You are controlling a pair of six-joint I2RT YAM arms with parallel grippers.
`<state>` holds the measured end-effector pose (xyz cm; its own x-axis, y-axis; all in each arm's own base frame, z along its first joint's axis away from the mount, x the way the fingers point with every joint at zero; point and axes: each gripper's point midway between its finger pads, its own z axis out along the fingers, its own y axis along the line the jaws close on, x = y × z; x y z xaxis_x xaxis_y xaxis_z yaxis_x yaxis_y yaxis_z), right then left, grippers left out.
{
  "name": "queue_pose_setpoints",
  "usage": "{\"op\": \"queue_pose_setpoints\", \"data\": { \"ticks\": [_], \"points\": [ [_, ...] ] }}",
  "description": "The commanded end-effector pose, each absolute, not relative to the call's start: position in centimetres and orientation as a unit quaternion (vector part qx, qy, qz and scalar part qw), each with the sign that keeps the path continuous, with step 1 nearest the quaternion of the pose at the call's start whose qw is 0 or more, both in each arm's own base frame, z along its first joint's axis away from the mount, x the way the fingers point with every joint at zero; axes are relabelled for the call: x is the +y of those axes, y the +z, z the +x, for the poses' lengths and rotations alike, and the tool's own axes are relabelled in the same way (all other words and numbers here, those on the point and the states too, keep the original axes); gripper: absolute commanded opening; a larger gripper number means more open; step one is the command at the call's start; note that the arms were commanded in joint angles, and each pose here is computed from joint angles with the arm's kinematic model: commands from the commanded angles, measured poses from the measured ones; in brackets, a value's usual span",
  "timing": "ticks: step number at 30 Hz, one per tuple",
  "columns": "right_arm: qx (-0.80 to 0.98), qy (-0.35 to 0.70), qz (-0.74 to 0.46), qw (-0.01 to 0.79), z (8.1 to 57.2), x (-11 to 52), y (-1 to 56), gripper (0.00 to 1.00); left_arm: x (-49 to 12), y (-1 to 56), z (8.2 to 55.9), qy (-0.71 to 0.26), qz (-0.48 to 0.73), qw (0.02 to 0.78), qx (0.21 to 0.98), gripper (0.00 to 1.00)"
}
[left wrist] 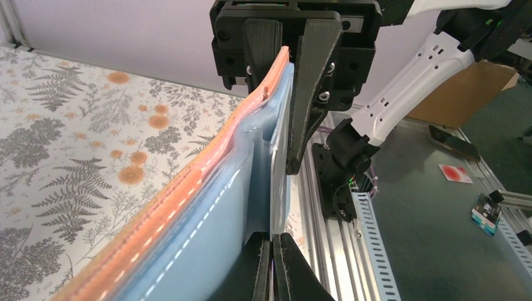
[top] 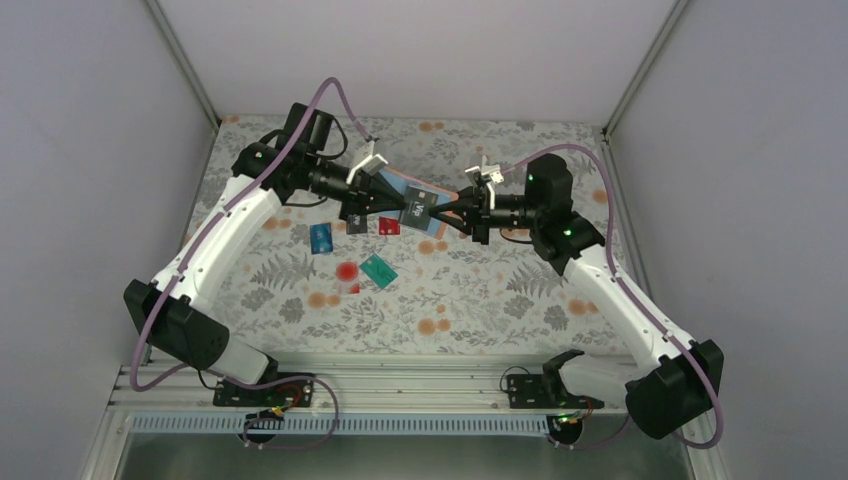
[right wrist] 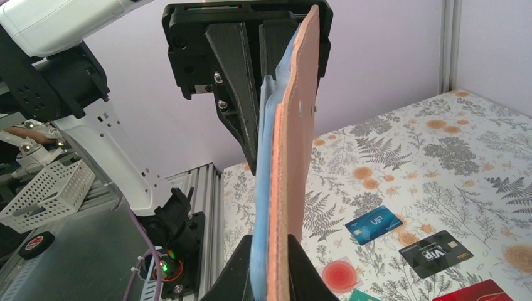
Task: Take the credit cards out of the card holder
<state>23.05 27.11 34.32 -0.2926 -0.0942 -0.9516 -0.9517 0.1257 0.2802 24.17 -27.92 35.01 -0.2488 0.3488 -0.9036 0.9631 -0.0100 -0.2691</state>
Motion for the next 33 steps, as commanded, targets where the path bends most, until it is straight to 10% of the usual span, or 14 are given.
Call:
{"op": "queue_pose_setpoints", "data": {
  "ticks": [1,18,33],
  "points": [
    [0.603,0.51,-0.436,0.431,22.2,26.8,35.4,0.04,-27.8,37.0,23.2,-0.489,0.538,0.34,0.596,0.02],
    [0.608,0.501,-0.437,0.434,22.2,26.6,35.1,0.19,-27.2,37.0,22.8,-0.484,0.543,0.345,0.593,0.02],
    [0.613,0.491,-0.436,0.439,22.4,26.2,35.1,0.04,-26.5,37.0,22.6,-0.472,0.55,0.348,0.595,0.02]
  ]
}}
